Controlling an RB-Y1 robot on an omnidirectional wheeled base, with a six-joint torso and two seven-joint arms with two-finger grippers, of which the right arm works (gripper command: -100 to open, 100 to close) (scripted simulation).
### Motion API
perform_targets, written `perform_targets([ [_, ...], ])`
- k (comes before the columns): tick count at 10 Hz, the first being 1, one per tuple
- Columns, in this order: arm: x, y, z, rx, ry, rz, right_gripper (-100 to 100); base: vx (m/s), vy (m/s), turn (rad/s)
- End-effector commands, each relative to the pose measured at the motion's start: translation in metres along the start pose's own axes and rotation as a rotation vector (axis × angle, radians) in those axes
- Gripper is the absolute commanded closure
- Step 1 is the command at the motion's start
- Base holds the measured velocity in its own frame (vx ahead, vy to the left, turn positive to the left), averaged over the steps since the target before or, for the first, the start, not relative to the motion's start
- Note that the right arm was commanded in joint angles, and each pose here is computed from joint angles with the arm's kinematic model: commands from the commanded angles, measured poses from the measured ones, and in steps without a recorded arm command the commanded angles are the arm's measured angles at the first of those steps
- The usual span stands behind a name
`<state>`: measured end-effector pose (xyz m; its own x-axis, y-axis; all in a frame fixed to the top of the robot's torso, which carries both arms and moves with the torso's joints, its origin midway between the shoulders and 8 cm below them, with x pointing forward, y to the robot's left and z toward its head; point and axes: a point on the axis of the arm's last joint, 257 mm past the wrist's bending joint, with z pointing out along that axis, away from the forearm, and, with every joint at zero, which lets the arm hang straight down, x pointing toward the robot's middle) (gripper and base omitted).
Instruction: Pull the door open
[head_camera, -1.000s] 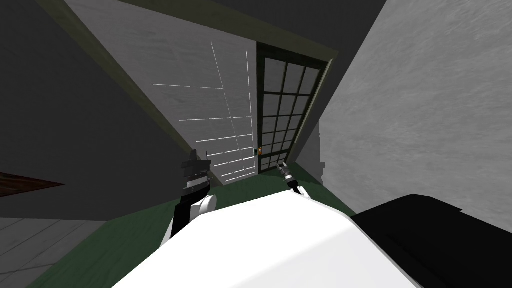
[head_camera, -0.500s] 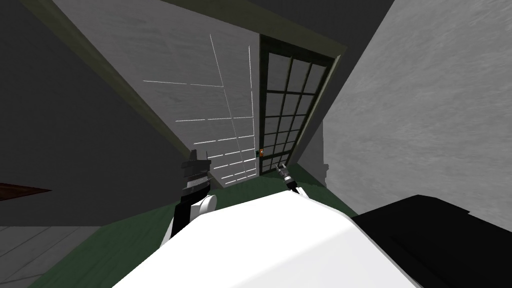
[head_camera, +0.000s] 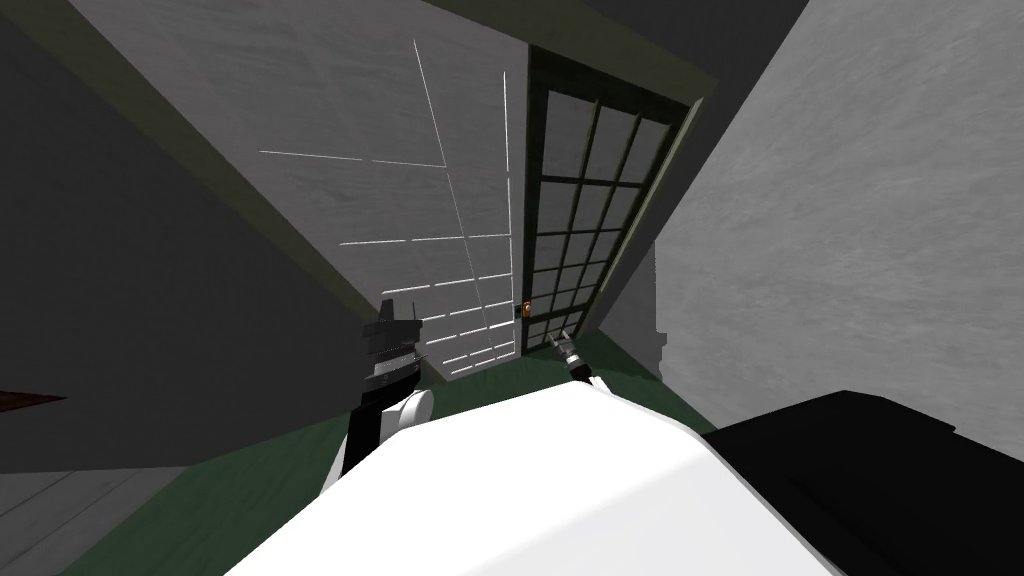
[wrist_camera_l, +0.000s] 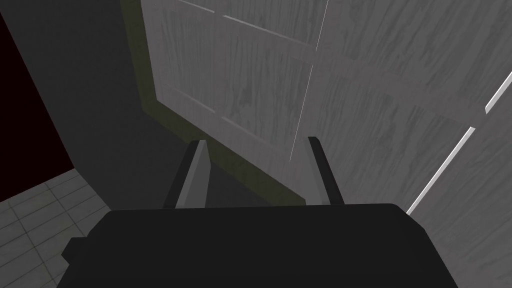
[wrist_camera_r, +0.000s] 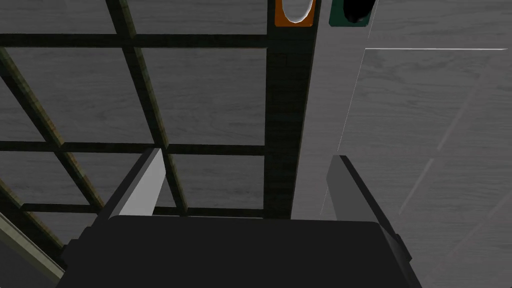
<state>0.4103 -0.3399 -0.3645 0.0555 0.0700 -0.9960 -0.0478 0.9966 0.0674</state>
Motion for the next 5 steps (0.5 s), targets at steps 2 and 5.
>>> perform_targets([
  [2, 0.014, 0.008, -0.0010, -0.012, 0.025, -0.028, -100, 0.148, 0.043, 0.001],
  [5, 0.022, 0.014, -0.0013, -0.020, 0.039, -0.043, -100, 0.115, 0.031, 0.003],
])
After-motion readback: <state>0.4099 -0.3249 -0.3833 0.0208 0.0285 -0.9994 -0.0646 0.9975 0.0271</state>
